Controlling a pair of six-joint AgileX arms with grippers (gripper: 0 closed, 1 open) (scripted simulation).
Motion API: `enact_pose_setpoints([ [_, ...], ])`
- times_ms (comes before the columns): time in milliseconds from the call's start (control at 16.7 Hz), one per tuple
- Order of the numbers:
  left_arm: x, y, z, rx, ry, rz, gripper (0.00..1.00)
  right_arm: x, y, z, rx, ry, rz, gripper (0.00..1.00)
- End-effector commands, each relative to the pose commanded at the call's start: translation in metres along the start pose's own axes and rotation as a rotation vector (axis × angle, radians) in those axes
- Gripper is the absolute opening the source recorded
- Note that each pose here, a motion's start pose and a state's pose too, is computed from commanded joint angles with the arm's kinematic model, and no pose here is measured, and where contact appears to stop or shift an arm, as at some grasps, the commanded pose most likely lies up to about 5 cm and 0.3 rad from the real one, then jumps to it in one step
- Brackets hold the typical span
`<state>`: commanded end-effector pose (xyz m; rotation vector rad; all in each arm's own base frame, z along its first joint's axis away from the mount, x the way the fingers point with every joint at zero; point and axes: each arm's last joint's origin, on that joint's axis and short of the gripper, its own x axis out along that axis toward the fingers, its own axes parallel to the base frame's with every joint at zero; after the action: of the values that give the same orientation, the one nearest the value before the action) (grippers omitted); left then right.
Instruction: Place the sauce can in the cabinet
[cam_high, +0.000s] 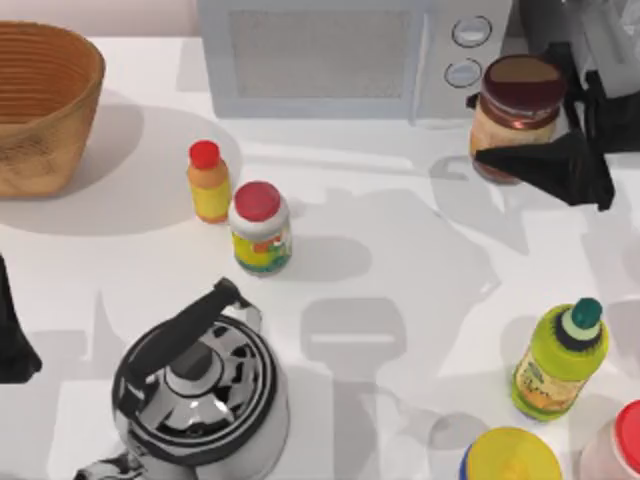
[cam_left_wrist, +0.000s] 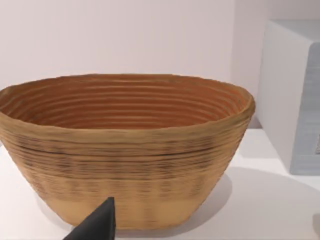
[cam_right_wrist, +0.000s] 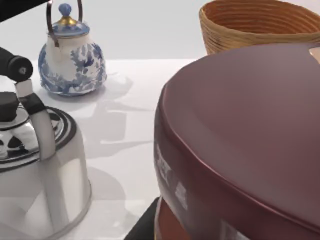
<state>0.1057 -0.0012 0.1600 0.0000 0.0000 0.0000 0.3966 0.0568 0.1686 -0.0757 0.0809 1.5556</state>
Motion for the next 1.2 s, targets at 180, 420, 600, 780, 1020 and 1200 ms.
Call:
enact_pose_setpoints([
  [180, 0.000, 0.000, 0.000, 0.000, 0.000, 0.000, 1.00, -0.002, 0.001, -0.001, 0.007, 0.004, -0.008, 0.00],
  [420, 0.000, 0.000, 0.000, 0.000, 0.000, 0.000, 1.00, -0.005, 0.018, 0.015, 0.022, 0.049, -0.061, 0.00],
  [600, 0.000, 0.000, 0.000, 0.000, 0.000, 0.000, 1.00, -0.010, 0.044, 0.036, 0.024, 0.106, -0.142, 0.00],
  [780, 0.000, 0.000, 0.000, 0.000, 0.000, 0.000, 1.00, -0.017, 0.079, 0.058, 0.028, 0.169, -0.268, 0.00],
  [1020, 0.000, 0.000, 0.000, 0.000, 0.000, 0.000, 1.00, -0.031, 0.138, 0.076, 0.035, 0.235, -0.510, 0.00],
  [1200, 0.000, 0.000, 0.000, 0.000, 0.000, 0.000, 1.00, -0.040, 0.186, 0.075, 0.043, 0.249, -0.733, 0.00],
])
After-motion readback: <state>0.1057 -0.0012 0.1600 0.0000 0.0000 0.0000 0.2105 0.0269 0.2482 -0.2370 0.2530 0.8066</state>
